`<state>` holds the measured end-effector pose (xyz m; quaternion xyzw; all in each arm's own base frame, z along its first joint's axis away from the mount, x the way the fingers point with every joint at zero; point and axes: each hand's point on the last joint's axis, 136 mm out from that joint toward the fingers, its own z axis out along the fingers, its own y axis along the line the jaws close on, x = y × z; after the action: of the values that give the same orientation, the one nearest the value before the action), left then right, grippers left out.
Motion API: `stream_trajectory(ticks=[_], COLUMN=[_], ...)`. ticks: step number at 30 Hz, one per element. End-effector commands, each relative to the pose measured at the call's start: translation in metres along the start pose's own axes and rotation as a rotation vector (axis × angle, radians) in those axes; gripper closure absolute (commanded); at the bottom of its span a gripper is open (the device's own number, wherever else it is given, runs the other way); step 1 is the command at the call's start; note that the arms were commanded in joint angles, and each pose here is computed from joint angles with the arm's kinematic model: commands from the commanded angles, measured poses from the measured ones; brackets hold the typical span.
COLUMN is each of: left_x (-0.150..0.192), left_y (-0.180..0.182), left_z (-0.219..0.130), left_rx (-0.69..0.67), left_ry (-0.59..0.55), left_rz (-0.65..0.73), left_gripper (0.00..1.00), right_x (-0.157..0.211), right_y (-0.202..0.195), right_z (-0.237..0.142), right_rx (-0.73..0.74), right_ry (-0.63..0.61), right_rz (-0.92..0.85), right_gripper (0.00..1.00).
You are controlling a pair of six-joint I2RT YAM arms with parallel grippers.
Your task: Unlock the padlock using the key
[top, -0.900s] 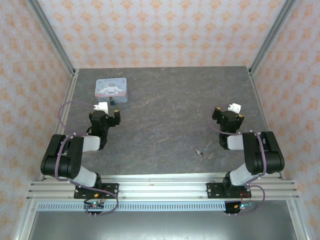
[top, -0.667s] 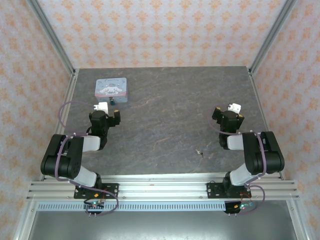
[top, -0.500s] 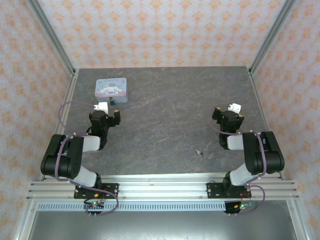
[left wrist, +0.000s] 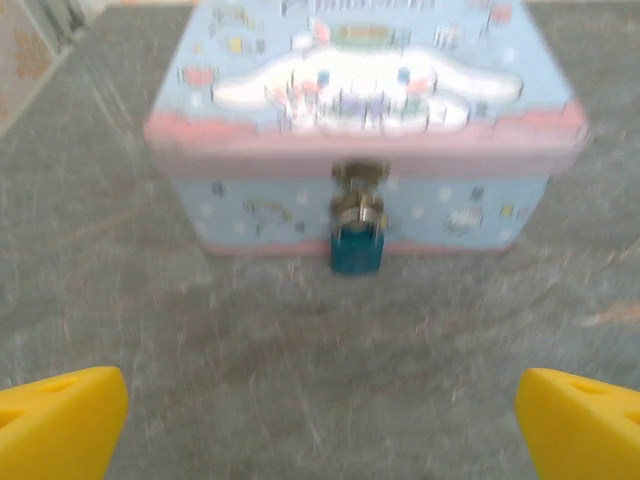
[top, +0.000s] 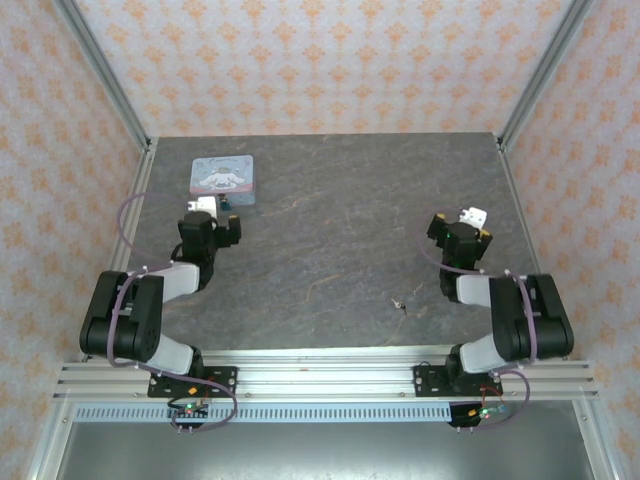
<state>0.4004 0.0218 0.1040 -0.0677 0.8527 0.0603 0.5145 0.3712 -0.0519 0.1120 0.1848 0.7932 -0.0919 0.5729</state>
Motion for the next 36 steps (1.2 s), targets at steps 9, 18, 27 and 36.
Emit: stream_trajectory(ticks=[9, 18, 27, 36], left_x=[-0.059, -0.067, -0.065, -0.084], left_y=[0.039, 0.049, 0.041, -0.013], left_z=[-0.004, 0.077, 0.154, 0.175], left_rx=[-0.175, -0.143, -0.065, 0.184], left_ry=[0.115, 0.413, 0.533, 0.514], left_rz=[-0.241, -0.386, -0.384, -0.384], left_gripper=[0.0, 0.0, 0.0, 0.0], right_x=[-0.042, 0.02, 0.044, 0.054], right_y=[-0.001, 0.053, 0.04, 0.081], right_z=[-0.054, -0.033, -0.023, -0.034], right_rx=[-0.093, -0.161, 0.09, -0.184], right_ry=[0.023, 0.571, 0.747, 0.761], right_rz=[0.565, 0.38, 0.242, 0.33], right_gripper=[0.01, 0.01, 0.01, 0.01])
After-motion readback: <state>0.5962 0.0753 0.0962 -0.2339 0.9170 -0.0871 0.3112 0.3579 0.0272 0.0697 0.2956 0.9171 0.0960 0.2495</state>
